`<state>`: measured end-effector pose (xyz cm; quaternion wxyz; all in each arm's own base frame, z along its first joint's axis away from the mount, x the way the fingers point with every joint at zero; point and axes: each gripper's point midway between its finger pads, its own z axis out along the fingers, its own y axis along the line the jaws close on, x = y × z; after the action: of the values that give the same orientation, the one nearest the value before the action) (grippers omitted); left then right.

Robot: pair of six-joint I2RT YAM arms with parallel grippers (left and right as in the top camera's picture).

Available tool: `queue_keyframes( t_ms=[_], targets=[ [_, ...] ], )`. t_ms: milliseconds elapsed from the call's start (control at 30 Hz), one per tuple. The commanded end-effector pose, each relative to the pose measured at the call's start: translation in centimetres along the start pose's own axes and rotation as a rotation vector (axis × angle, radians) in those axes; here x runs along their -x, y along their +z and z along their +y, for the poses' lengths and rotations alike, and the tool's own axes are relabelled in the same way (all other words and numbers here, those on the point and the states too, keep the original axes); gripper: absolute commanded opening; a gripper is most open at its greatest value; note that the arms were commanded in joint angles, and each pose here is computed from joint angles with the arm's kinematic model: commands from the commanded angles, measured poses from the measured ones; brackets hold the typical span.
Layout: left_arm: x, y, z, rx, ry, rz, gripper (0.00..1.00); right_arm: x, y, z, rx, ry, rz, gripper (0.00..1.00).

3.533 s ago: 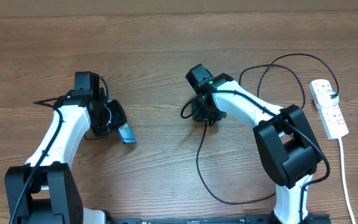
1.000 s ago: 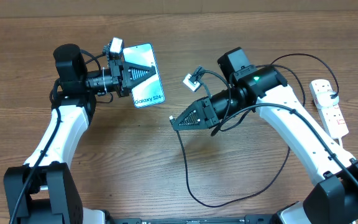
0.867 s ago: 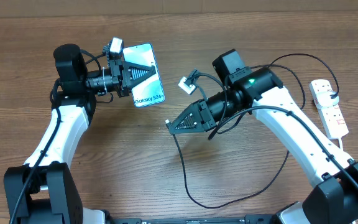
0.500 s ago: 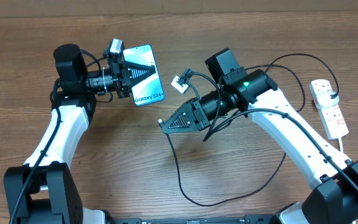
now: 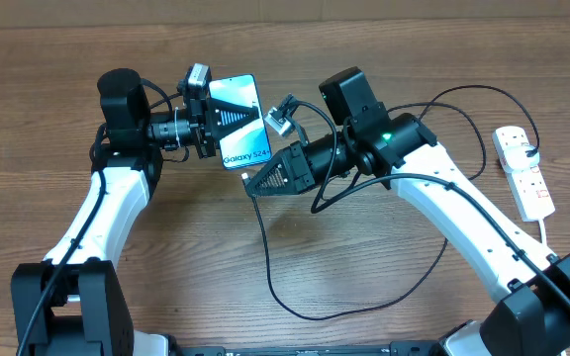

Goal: Plug charger to phone and switch on socket

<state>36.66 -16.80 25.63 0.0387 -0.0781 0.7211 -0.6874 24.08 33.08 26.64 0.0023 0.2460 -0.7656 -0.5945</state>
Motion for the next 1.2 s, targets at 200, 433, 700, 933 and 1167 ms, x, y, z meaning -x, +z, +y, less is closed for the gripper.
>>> queue_keyframes(
  t_ms=[200, 433, 700, 933, 1167],
  targets=[
    [-1.0, -0.3, -2.0, -0.017, 0.041, 0.023, 0.04, 0.2, 0.3, -0.9, -0.057, 0.027, -0.016, 0.04],
    [-1.0, -0.3, -2.0, -0.018, 0.043, 0.026, 0.04, 0.6, 0.1, -1.7, -0.1, 0.028, -0.035, 0.04],
    [-1.0, -0.3, -2.1, -0.019, 0.052, 0.026, 0.04, 1.1, -0.9, -2.2, -0.106, 0.037, -0.061, 0.04],
    [-1.0, -0.3, -2.2, -0.022, 0.066, 0.027, 0.04, 1.1, -0.9, -2.1, -0.104, 0.038, -0.06, 0.04],
    [-1.0, -0.3, -2.3, -0.023, 0.078, 0.025, 0.04, 0.9, -0.8, -1.3, -0.053, 0.032, -0.043, 0.04]
  ],
)
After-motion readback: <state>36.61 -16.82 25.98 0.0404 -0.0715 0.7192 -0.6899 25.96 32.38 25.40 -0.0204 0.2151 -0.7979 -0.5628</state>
